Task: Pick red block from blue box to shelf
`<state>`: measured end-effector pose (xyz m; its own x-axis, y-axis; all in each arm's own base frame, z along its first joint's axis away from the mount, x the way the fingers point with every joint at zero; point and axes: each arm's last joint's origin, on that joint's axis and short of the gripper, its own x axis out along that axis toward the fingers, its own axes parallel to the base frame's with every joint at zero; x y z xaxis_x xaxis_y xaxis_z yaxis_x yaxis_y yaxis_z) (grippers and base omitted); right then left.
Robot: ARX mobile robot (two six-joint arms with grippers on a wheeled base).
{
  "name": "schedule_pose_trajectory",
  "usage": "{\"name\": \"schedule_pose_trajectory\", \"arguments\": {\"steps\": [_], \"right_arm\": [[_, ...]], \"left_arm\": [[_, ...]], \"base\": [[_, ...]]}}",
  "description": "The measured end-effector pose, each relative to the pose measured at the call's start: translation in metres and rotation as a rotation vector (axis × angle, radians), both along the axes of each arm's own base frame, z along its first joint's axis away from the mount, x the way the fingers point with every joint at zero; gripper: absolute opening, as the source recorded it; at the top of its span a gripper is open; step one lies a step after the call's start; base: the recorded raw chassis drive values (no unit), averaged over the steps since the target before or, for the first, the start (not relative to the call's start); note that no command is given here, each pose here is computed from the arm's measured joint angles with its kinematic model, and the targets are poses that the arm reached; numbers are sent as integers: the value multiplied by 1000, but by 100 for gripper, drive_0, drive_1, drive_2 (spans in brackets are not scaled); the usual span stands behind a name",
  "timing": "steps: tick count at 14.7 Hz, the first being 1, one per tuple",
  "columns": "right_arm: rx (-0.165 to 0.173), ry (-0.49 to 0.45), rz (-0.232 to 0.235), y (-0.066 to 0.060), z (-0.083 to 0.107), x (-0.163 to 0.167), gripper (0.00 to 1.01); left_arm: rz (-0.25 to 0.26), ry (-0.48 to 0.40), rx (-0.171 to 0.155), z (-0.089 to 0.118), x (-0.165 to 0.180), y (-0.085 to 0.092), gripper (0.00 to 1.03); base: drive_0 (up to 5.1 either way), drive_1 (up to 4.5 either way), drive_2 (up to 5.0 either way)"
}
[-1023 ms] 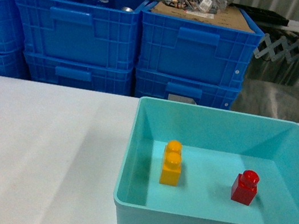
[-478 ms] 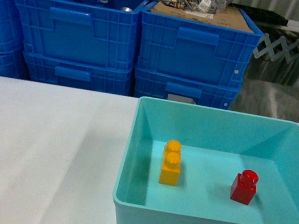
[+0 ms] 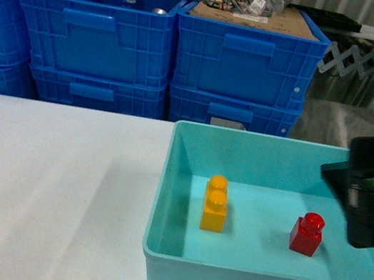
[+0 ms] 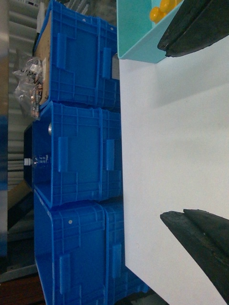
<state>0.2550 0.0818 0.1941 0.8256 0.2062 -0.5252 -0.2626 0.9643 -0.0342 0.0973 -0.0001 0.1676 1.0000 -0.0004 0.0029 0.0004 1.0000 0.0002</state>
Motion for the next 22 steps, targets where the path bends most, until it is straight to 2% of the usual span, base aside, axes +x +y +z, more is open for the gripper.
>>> {"name": "schedule_pose_trajectory", "arguments": {"steps": [2,3,5,9,10,12,14,17,18,19,20,22], "right_arm": [[-44,145,-44,13,-21,27,98],[-70,202,-84,17,-33,39,98],[-92,236,-124,21,-45,49,98],[-108,249,-146,22,-53,56,98],[-125,249,-179,23,-60,63,98],[-112,279,-217,18,-71,70,98],[-69,294,-221,14,-71,71,98],[-47,288,-226,14,-69,71,98],[51,322,-89,17,-69,73,98],[55,340,-58,22,-77,85,98],[5,327,-101,24,-85,100,98],[-18,294,-141,20,-85,110,98]], "left_arm": [[0,0,0,0,0,0,98],[0,0,0,0,0,0,98],[0,0,0,0,0,0,98],[0,0,0,0,0,0,98],[0,0,0,0,0,0,98],[0,0,0,0,0,0,98],[0,0,0,0,0,0,98],[0,0,0,0,0,0,98],[0,0,0,0,0,0,98],[0,0,0,0,0,0,98],[0,0,0,0,0,0,98],[0,0,0,0,0,0,98]], "base": [[0,0,0],[0,0,0],[0,0,0],[0,0,0],[0,0,0],[0,0,0],[0,0,0],[0,0,0],[0,0,0],[0,0,0],[0,0,0],[0,0,0]]}}
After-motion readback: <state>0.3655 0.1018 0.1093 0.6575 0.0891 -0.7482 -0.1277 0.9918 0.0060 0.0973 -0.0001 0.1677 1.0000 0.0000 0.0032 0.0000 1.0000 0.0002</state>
